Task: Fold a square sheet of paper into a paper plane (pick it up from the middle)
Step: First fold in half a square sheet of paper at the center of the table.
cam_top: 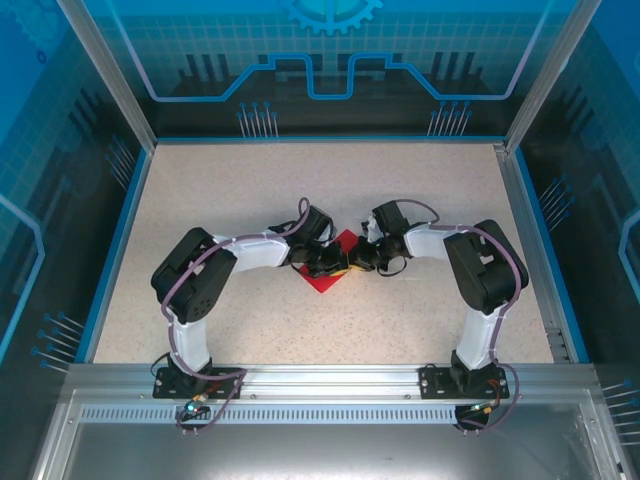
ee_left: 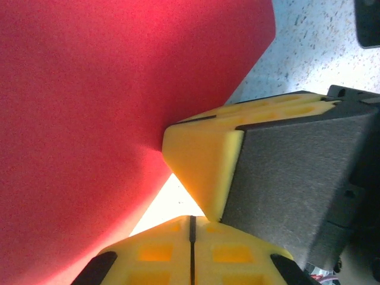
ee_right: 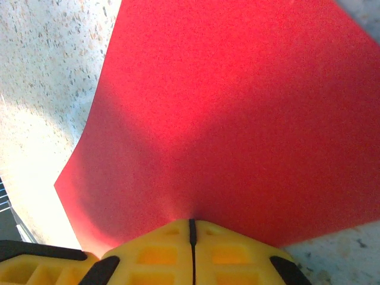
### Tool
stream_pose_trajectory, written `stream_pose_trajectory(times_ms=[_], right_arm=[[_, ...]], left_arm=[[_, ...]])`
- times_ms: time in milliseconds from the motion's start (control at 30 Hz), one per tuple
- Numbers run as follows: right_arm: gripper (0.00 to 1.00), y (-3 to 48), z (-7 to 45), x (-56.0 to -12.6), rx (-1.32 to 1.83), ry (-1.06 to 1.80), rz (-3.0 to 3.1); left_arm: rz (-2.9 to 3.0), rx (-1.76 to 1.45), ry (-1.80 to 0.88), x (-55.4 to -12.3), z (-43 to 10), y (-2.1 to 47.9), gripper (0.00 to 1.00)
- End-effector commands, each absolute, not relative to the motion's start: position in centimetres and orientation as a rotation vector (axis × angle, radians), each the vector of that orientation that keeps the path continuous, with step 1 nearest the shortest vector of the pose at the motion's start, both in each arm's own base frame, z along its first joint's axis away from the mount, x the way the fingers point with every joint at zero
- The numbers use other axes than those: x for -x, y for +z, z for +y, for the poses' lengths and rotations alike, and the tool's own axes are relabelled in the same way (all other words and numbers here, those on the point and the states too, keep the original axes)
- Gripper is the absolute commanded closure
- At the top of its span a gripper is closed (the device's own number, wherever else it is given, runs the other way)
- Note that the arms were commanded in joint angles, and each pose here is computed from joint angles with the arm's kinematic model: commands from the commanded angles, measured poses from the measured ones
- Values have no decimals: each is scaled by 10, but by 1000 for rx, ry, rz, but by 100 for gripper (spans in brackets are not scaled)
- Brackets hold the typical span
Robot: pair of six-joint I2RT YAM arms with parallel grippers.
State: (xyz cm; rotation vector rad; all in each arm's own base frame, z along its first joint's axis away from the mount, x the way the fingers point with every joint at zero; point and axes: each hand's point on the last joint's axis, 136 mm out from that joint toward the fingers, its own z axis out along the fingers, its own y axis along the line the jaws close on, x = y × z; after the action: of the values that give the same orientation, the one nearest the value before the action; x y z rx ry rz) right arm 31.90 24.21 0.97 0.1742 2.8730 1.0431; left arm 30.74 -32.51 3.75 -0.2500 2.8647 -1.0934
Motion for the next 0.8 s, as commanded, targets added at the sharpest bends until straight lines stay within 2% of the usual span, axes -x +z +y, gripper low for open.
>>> stream_pose_trajectory(times_ms=[0, 433, 767], right_arm=[[94, -23, 225, -300, -273, 914, 3010], [94, -32, 220, -297, -305, 884, 3042], [94, -38, 211, -293, -323, 812, 3080]], left_arm=[[2920, 252, -1021, -301, -321, 16, 93], [3006, 329, -938, -283, -298, -16, 94], [3019, 362, -954, -269, -278, -17, 93]])
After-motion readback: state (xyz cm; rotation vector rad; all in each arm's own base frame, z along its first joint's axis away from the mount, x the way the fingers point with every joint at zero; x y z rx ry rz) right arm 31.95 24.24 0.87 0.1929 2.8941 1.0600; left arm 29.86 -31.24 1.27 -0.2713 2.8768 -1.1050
